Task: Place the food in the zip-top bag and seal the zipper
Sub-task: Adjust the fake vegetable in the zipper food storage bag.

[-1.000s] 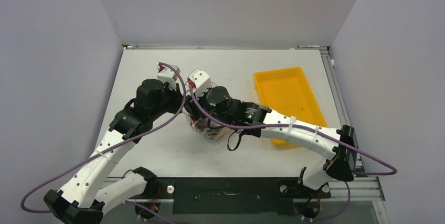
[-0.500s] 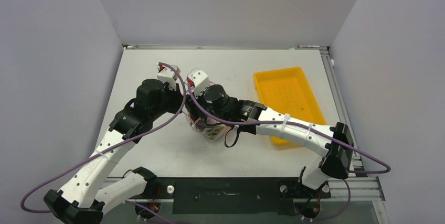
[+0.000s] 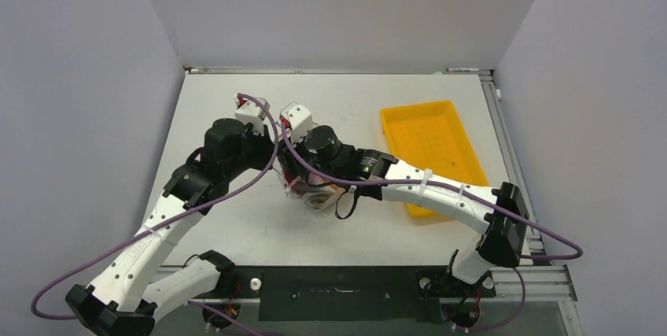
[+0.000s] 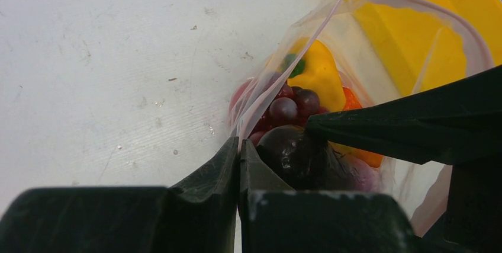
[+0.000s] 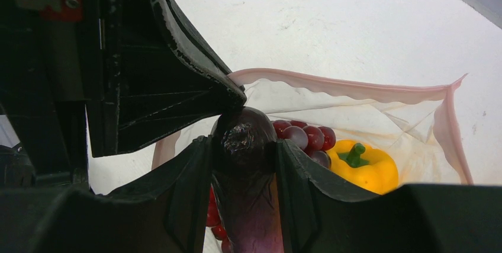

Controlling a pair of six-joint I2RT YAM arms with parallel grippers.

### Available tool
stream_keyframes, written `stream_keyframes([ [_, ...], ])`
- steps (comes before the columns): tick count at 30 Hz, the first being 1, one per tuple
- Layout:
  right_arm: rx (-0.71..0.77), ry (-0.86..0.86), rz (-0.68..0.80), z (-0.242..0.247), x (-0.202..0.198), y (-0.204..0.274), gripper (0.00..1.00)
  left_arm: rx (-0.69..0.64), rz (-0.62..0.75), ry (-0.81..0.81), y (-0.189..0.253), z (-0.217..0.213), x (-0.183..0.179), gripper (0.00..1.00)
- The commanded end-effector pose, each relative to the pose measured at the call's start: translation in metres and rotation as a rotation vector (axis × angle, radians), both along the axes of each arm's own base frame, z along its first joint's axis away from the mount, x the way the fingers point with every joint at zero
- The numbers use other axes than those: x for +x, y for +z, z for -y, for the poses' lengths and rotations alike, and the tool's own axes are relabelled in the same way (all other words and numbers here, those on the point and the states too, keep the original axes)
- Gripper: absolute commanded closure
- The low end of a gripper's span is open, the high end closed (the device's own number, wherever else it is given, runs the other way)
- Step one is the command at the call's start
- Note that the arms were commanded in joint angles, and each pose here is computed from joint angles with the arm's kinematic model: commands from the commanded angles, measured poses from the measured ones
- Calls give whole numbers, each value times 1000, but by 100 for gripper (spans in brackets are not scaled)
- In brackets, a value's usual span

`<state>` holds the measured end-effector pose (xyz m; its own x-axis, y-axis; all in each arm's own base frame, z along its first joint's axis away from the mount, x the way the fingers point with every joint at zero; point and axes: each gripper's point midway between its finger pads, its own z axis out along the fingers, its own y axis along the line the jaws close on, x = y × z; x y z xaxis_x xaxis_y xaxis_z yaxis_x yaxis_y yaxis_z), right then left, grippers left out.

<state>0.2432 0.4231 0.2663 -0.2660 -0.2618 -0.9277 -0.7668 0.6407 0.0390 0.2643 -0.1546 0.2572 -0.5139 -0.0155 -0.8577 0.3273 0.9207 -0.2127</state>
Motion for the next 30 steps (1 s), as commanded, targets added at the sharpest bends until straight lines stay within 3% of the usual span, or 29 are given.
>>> stream_keyframes([
  [1,129,-41,47,7,4,46,95,-26,50,1,13,3,7,100],
  [8,257,-104,62,25,2,57,95,-22,43,1,11,3,7,100],
  [18,423,-210,41,46,3,31,95,-19,41,5,10,2,8,100],
  [30,454,-195,101,78,-13,11,95,-17,41,11,9,2,8,100],
])
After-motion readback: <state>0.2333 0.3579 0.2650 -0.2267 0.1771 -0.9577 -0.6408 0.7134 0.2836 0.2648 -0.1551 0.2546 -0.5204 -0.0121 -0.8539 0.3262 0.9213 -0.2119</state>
